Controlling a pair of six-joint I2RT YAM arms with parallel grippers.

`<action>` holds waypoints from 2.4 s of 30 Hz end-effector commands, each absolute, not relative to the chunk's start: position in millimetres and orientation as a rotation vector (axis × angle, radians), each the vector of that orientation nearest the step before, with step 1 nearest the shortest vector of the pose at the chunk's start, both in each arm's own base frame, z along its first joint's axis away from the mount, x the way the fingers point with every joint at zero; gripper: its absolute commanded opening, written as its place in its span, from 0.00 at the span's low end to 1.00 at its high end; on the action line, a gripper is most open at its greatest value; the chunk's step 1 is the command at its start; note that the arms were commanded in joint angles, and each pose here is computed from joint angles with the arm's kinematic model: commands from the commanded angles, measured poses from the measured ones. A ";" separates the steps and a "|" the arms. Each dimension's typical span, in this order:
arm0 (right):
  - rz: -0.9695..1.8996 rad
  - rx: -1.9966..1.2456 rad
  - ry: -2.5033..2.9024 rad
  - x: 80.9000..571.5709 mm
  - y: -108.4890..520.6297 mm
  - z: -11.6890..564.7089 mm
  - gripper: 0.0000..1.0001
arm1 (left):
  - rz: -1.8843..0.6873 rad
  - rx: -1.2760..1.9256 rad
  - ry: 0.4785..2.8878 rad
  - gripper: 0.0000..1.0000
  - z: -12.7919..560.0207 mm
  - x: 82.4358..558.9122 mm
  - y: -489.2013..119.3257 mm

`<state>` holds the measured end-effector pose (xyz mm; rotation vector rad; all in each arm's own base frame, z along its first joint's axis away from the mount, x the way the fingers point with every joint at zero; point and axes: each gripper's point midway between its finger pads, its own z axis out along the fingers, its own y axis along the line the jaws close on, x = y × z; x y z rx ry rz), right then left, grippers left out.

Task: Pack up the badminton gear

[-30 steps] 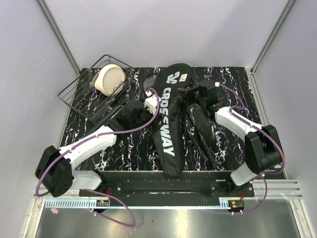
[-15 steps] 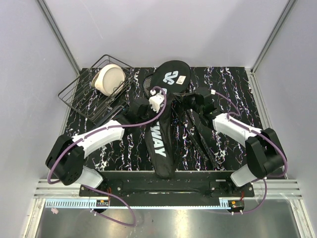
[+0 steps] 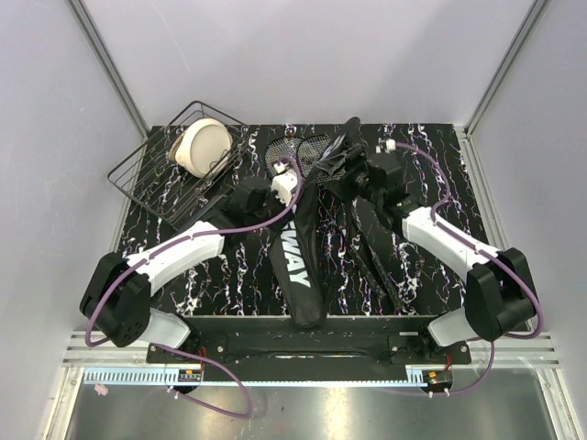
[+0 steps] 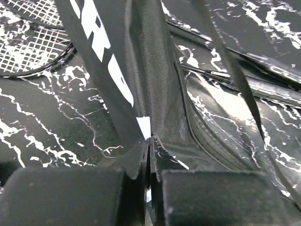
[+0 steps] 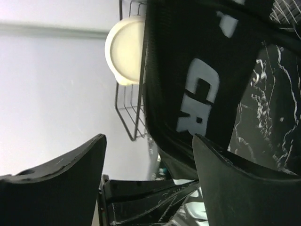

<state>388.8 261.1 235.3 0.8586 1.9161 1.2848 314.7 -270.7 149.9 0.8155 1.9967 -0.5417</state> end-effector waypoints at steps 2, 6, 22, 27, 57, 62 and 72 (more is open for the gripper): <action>1.191 0.023 2.028 360.0 266.7 259.2 0.82 | -0.764 0.827 1.782 0.00 204.2 308.3 -286.4; 1.232 -0.098 2.024 336.7 230.7 250.7 0.84 | -0.956 0.804 1.746 0.00 213.6 298.1 -291.4; 1.331 -0.304 2.001 343.4 209.3 208.7 0.83 | -1.082 0.793 1.748 0.00 213.2 292.0 -294.7; 1.436 -0.309 1.901 335.5 229.5 225.2 0.56 | -1.109 0.767 1.793 0.00 205.3 294.5 -297.8; 1.420 0.314 1.961 332.7 269.9 288.3 0.05 | -1.300 0.757 1.826 0.00 216.0 273.1 -318.4; 1.163 0.222 2.095 310.9 239.7 243.1 0.67 | -1.386 0.740 1.725 0.00 234.6 267.2 -318.1; 1.104 0.277 2.122 267.2 209.6 167.6 0.58 | -1.481 0.667 1.652 0.00 258.9 262.7 -312.8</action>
